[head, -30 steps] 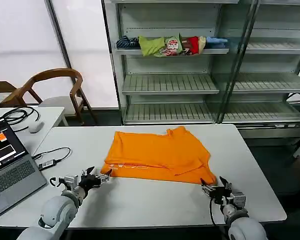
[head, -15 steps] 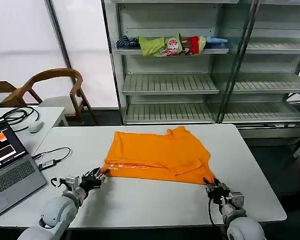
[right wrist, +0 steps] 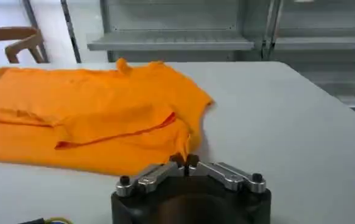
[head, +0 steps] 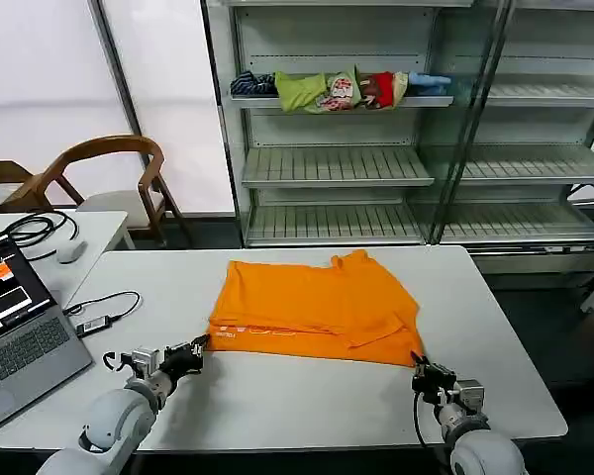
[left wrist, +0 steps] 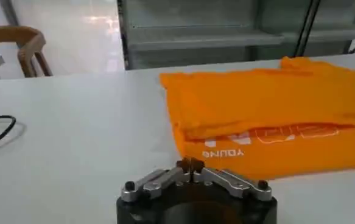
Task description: Fold and organize the clothes.
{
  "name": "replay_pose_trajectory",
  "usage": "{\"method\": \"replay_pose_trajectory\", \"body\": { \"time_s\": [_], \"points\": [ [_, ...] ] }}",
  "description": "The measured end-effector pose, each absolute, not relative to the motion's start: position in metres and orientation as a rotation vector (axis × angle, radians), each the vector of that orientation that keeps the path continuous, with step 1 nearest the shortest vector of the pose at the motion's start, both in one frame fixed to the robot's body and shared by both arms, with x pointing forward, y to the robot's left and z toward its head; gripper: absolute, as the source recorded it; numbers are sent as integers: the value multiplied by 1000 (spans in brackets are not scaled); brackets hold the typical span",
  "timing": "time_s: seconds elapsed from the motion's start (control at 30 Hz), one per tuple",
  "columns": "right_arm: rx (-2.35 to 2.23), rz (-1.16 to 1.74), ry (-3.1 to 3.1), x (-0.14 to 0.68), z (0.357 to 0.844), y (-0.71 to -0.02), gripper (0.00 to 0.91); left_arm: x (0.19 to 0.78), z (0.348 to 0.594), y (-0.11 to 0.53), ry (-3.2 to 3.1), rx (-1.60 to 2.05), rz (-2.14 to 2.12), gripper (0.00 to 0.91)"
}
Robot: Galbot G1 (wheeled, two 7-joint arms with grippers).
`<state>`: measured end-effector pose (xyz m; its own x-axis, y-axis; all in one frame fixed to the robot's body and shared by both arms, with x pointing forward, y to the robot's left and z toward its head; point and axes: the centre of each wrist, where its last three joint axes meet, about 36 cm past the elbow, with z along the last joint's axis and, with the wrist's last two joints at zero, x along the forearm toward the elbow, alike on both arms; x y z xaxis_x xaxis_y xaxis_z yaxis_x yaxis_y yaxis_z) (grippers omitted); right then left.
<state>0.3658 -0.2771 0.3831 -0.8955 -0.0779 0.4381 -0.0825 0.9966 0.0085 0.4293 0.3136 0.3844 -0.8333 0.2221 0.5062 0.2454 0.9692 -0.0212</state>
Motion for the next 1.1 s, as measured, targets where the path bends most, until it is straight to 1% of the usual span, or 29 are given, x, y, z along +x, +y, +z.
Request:
{"method": "replay_pose_trajectory", "body": {
  "time_s": [0.53, 0.57, 0.83, 0.87, 0.9, 0.93, 1.1],
  "points": [
    [136, 54, -2706, 351, 388, -279, 0, 409, 391, 315, -2603, -344, -68, 20],
    [137, 58, -2707, 350, 388, -279, 0, 407, 391, 314, -2603, -345, -66, 10],
    [185, 81, -2720, 340, 393, -286, 0, 400, 395, 313, -2617, -341, -57, 20],
    [196, 84, -2721, 339, 393, -287, 0, 399, 395, 313, -2618, -339, -58, 171],
    [208, 90, -2722, 338, 394, -289, 0, 397, 395, 313, -2618, -338, -57, 474],
    [217, 94, -2722, 337, 394, -289, 0, 396, 396, 313, -2619, -339, -57, 907],
    [234, 98, -2726, 338, 394, -291, 0, 393, 400, 309, -2630, -342, -55, 907]
  ]
}}
